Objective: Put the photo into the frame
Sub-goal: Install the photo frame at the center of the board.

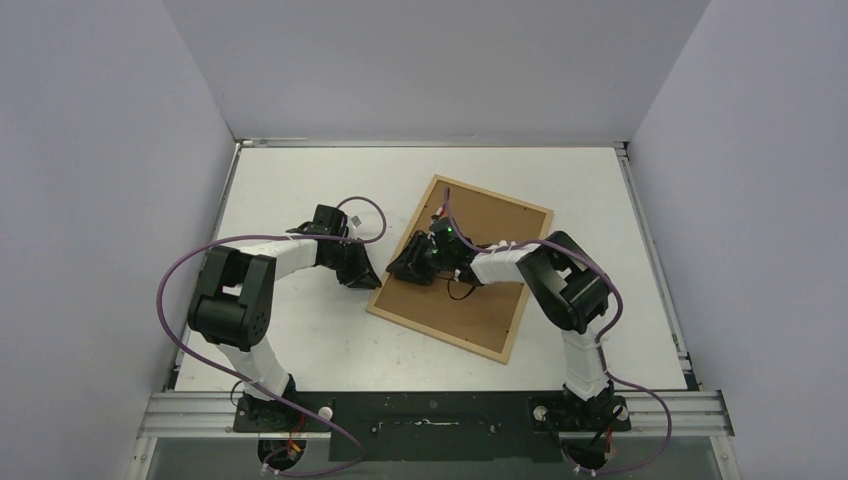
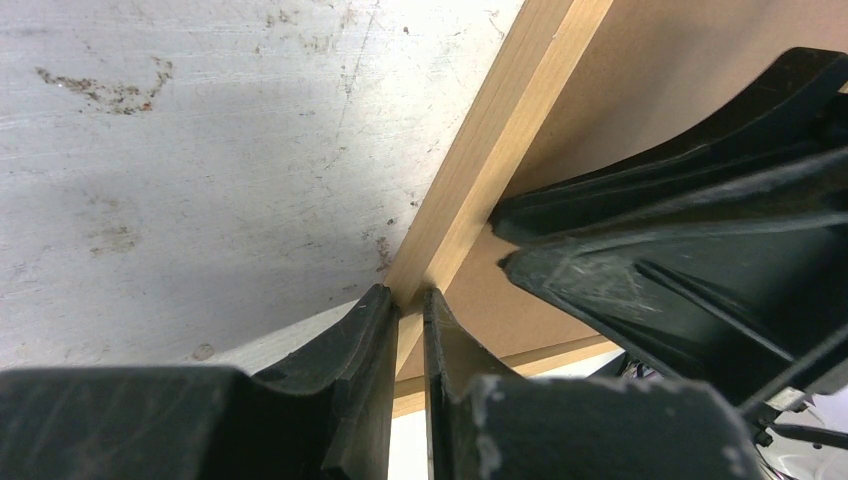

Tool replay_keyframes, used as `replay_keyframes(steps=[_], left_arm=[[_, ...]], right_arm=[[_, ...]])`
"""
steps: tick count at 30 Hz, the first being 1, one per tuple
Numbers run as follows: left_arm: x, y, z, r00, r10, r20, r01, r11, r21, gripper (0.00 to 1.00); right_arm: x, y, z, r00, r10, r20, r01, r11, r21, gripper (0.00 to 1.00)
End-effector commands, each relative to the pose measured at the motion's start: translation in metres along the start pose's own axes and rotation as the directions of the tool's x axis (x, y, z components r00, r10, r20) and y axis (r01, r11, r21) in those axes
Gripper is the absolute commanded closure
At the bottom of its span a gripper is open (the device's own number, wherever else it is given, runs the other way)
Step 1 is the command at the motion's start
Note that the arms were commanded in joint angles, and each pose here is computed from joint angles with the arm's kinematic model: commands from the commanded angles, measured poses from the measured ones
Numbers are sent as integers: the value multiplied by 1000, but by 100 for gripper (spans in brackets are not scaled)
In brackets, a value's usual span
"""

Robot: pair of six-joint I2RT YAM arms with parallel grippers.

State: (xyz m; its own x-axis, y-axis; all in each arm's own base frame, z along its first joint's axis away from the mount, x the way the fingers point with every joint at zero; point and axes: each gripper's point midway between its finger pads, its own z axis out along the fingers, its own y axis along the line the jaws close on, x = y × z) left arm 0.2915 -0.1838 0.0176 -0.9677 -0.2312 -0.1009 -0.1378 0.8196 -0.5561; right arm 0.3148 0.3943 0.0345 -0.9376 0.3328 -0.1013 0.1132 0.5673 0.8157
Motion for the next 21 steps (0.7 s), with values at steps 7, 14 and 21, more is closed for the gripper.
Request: replay_keyframes(steps=[7,14,21], left_arm=[[18,38,7,998,-4,-56,-6,984,-178,85],[-6,6,-7,996,91,-2,-91,992,-85,63],[-31,-19,-13,984,172,56,-170,985,-30,45]], right_arm=[[-55,14,-64,937,-236,257,177,956,232,57],[-87,-9,-130,889,-337,309,168,870,464,53],[-112,-80,-233,861,-381,338,6,672,741,38]])
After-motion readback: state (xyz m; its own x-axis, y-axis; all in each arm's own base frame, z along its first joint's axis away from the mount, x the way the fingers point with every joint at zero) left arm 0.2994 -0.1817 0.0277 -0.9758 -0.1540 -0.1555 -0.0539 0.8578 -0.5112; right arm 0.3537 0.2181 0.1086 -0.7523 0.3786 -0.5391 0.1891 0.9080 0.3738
